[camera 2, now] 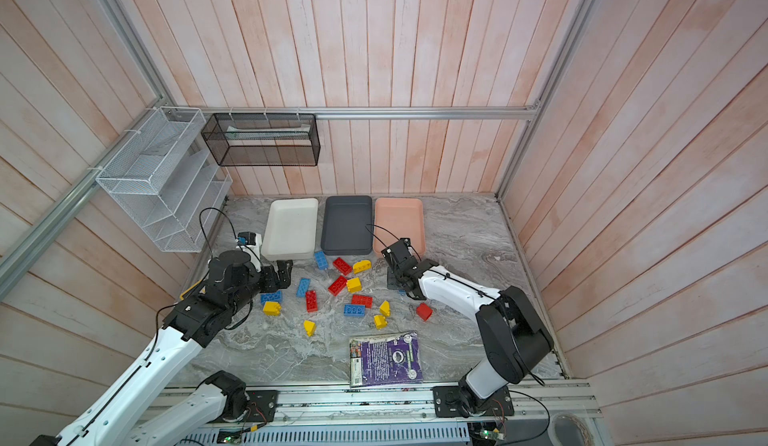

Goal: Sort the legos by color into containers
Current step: 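Carry the blue brick into the pink tray and release it with the right gripper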

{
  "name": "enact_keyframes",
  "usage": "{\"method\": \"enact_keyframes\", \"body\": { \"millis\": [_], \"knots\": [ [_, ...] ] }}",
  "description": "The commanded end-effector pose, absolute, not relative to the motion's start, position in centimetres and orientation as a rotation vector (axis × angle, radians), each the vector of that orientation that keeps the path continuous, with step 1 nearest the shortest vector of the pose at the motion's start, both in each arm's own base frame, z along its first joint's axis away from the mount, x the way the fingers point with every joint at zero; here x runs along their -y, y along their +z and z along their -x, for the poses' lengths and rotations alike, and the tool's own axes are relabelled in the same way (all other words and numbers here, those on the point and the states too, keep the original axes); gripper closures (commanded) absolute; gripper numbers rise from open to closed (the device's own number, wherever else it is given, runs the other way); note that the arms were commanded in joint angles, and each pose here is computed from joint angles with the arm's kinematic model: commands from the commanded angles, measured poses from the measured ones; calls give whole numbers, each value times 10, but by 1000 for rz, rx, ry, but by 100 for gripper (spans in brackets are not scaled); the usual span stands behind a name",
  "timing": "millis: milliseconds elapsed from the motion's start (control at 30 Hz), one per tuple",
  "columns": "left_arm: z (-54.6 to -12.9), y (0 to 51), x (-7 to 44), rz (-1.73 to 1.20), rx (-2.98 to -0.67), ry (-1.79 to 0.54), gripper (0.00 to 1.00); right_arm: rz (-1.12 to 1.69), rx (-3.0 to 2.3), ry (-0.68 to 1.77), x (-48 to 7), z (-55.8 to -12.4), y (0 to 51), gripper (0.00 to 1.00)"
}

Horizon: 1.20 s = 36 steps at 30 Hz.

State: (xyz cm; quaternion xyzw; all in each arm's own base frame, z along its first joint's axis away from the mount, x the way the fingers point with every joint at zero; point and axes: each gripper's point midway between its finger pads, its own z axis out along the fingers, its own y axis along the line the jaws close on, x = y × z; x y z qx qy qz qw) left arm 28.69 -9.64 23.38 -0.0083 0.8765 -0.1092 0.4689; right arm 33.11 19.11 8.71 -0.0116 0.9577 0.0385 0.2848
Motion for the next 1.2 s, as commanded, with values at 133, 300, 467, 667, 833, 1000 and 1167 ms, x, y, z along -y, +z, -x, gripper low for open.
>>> {"method": "enact_keyframes", "body": {
  "millis": [133, 300, 467, 667, 833, 1000, 1167],
  "knots": [
    [-286, 230, 96, 2, -2148, -256, 0, 64, -2515, 108, -194, -382, 118, 80],
    [-286, 228, 97, -1, -2155, -259, 0, 40, -2470, 160, -197, -430, 135, 80],
    [-287, 225, 97, -5, -2165, -251, 0, 37, -2459, 193, -201, -471, 132, 80],
    [-289, 220, 97, -7, -2181, -233, 0, 0, -2474, 189, -191, -513, 112, 77],
    [-290, 217, 97, -9, -2192, -222, 0, -7, -2471, 194, -190, -532, 108, 66],
    [-291, 216, 97, -14, -2195, -218, 0, 0, -2469, 187, -190, -538, 109, 42],
    [-292, 211, 100, -16, -2218, -229, 0, -6, -2445, 203, -189, -536, 123, 41]
  ]
}}
